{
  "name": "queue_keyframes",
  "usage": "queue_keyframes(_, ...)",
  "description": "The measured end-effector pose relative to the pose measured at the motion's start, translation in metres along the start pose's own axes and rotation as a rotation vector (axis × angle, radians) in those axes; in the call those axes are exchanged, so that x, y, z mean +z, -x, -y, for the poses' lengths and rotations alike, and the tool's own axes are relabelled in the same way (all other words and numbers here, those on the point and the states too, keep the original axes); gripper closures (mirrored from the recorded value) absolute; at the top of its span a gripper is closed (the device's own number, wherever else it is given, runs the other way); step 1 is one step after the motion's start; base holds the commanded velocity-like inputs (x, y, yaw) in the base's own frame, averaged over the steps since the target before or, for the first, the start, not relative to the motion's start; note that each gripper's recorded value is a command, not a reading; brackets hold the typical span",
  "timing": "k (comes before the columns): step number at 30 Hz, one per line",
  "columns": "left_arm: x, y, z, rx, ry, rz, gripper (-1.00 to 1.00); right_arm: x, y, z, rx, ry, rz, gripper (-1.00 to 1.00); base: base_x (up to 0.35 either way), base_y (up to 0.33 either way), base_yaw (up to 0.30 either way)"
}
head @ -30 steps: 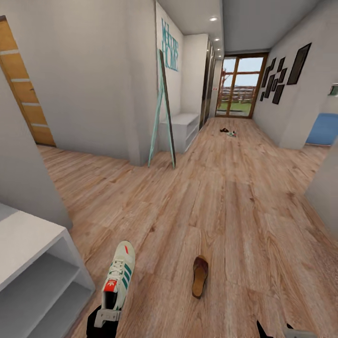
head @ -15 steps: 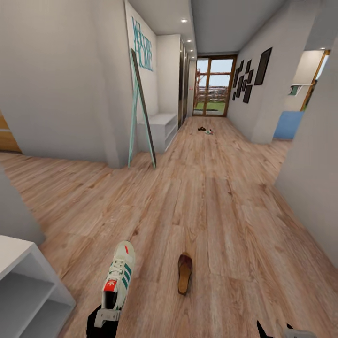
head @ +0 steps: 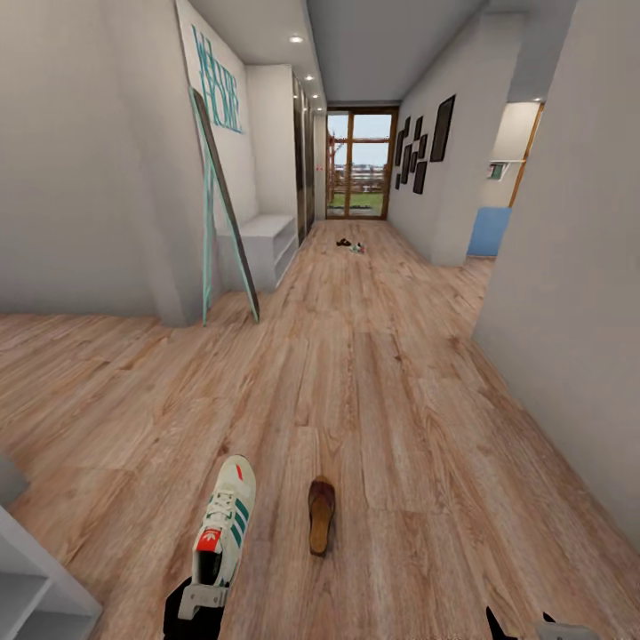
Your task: Pick up the two gym shoes and the two sandals from the corridor floor and place them onto the hallstand (shoe rack) in the corridor, making sure they are on the rack and not on the floor. Arrange them so the two gym shoes are next to each other and the two sandals are next to each other.
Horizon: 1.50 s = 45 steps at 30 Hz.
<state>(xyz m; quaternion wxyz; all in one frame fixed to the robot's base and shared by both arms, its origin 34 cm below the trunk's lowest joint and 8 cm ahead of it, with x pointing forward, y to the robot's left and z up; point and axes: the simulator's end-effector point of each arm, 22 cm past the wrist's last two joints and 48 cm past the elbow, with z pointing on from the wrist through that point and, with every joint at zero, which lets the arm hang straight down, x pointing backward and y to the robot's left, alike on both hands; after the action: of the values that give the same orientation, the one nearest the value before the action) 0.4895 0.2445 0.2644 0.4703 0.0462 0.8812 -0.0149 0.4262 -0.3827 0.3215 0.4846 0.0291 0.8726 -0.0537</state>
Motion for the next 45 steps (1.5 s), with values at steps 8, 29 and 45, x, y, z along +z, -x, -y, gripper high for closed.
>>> queue_keyframes(8,0.0,0.0001,-0.0001,0.0,0.0,0.0,1.0,0.0001,0.0008,-0.0001,-0.001,0.001,0.002,-1.0,0.0,0.0,-0.032)
queue_keyframes(29,-0.0001,0.0003,-0.0002,0.0,0.0,0.001,1.0,0.0001,0.0011,-0.0007,0.002,0.001,0.003,-1.0,0.088,0.158,-0.001)
queue_keyframes(45,0.0002,0.0008,-0.0002,0.0,0.0,0.002,1.0,0.0003,0.0028,0.0,0.0,-0.001,0.006,-1.0,0.033,0.058,0.0)
